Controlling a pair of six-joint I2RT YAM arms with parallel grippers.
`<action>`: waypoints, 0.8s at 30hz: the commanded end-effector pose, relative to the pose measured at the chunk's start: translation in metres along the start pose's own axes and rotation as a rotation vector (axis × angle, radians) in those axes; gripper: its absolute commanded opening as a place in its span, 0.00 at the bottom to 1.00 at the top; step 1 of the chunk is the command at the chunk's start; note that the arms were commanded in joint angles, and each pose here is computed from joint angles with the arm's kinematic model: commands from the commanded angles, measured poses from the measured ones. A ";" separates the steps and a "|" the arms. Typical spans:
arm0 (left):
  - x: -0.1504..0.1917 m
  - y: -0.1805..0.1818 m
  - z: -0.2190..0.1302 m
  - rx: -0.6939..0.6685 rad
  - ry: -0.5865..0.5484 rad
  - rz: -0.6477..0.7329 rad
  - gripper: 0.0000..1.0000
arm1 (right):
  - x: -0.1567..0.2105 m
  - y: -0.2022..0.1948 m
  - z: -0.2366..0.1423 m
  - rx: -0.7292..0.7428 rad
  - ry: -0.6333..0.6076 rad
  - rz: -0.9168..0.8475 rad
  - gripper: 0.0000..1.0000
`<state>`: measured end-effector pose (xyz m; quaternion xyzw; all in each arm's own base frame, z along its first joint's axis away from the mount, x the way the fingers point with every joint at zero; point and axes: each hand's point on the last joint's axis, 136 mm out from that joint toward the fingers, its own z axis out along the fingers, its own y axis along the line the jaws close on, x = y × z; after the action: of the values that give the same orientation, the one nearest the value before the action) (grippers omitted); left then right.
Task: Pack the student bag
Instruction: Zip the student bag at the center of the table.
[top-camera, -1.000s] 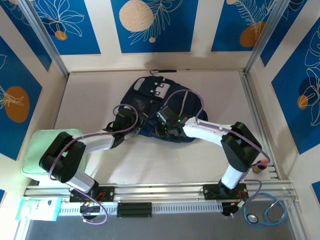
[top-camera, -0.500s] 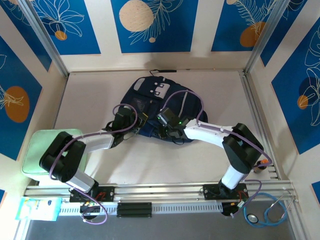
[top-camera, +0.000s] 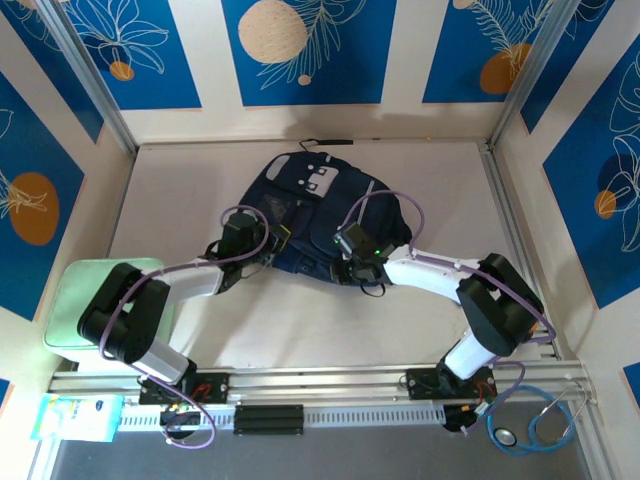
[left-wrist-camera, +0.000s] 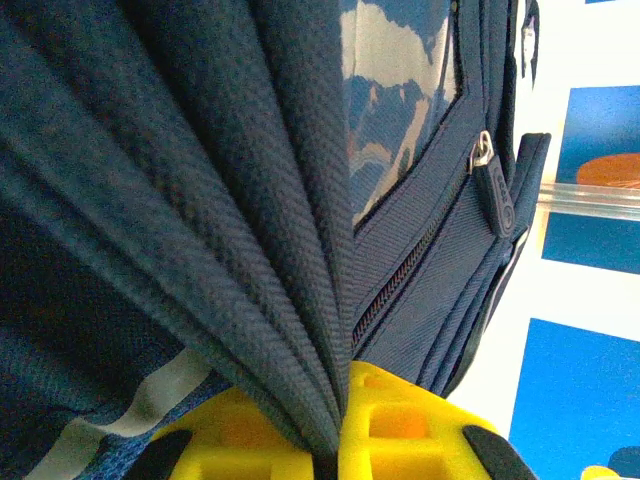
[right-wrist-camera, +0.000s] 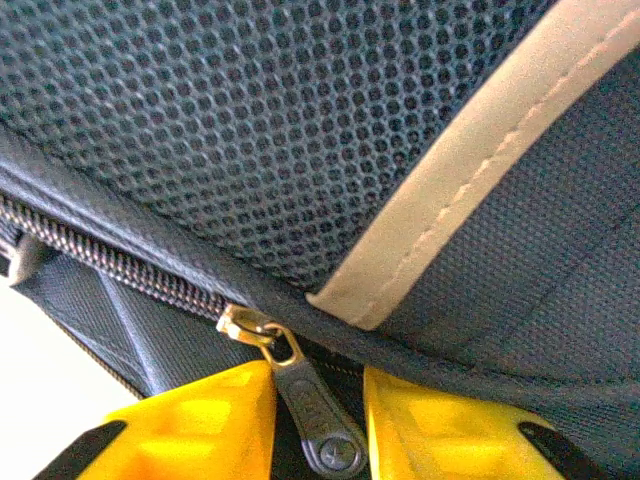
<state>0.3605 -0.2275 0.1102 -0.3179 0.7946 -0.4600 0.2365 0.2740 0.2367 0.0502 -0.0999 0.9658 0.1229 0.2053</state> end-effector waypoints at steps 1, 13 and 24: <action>-0.018 -0.010 -0.003 0.032 -0.049 0.020 0.00 | 0.008 -0.006 0.003 0.005 0.059 0.029 0.34; -0.017 -0.012 0.002 0.033 -0.034 0.021 0.00 | -0.002 0.006 0.010 -0.079 0.077 0.011 0.23; -0.022 -0.007 0.009 0.018 -0.029 0.024 0.00 | 0.002 0.000 -0.010 -0.073 0.041 -0.037 0.09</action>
<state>0.3663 -0.2247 0.1026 -0.3200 0.7983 -0.4540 0.2330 0.2728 0.2451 0.0512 -0.1233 0.9627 0.1636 0.1765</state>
